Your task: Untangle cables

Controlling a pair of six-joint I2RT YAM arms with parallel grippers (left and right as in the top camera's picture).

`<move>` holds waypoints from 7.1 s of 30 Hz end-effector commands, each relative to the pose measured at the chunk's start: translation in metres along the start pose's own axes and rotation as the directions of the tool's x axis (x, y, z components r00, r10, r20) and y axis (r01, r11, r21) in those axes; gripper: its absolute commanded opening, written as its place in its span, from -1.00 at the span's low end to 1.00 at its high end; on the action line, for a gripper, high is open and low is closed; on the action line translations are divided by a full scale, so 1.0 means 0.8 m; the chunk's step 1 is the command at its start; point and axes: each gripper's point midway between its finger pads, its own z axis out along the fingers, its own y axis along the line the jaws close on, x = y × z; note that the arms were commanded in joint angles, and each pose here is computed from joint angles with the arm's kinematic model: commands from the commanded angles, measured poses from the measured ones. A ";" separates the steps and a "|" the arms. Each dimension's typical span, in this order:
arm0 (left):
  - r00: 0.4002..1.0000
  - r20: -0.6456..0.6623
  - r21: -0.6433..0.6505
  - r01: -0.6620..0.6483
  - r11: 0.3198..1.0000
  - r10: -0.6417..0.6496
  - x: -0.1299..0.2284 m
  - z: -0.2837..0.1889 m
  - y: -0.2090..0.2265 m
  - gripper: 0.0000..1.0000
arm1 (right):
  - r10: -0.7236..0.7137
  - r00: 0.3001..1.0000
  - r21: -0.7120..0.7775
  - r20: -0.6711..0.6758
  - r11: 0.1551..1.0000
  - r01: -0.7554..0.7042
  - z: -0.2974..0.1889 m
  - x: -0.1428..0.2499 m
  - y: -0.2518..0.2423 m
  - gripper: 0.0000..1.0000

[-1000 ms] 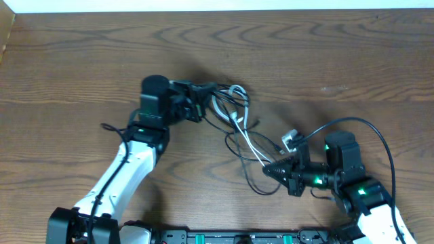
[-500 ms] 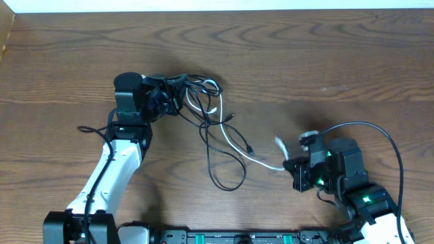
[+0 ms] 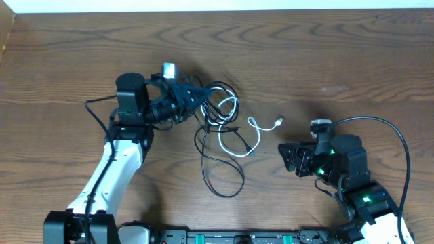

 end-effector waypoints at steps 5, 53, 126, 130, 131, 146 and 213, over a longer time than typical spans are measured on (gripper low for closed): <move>0.938 -0.104 0.081 -0.323 0.943 0.330 0.038 0.018 -0.020 -0.85 | -0.061 0.998 -0.284 0.035 0.956 0.068 -0.010 -0.015 0.069 0.40; 0.806 -0.259 0.206 -0.493 0.845 0.533 0.136 0.069 -0.039 -0.84 | 0.558 0.824 -0.316 -0.096 0.768 -0.557 0.061 -0.056 0.075 -0.34; 0.908 0.071 -0.784 -0.205 0.586 0.413 0.009 -0.013 0.156 -0.84 | 0.045 0.760 0.321 0.648 0.889 -0.327 -0.160 -0.113 -0.113 -0.98; 0.908 0.071 -0.785 -0.205 0.585 0.413 0.009 -0.013 0.157 -0.84 | 0.057 0.790 0.391 0.610 0.846 -0.363 -0.158 -0.092 -0.132 -0.98; 0.906 0.073 -0.789 -0.202 0.581 0.416 0.008 -0.014 0.157 -0.84 | 0.054 0.792 0.435 0.608 0.812 -0.389 -0.162 -0.084 -0.144 -0.98; 0.784 0.466 -0.827 0.220 0.517 0.411 -0.078 -0.119 0.181 -0.84 | 0.010 0.676 0.567 0.737 0.536 -0.626 -0.245 -0.069 -0.195 -0.98; 0.918 -0.089 -0.622 -0.355 0.698 0.387 0.012 -0.019 0.151 -0.85 | -0.212 0.967 -0.093 -0.143 0.975 0.200 0.165 0.040 0.016 0.99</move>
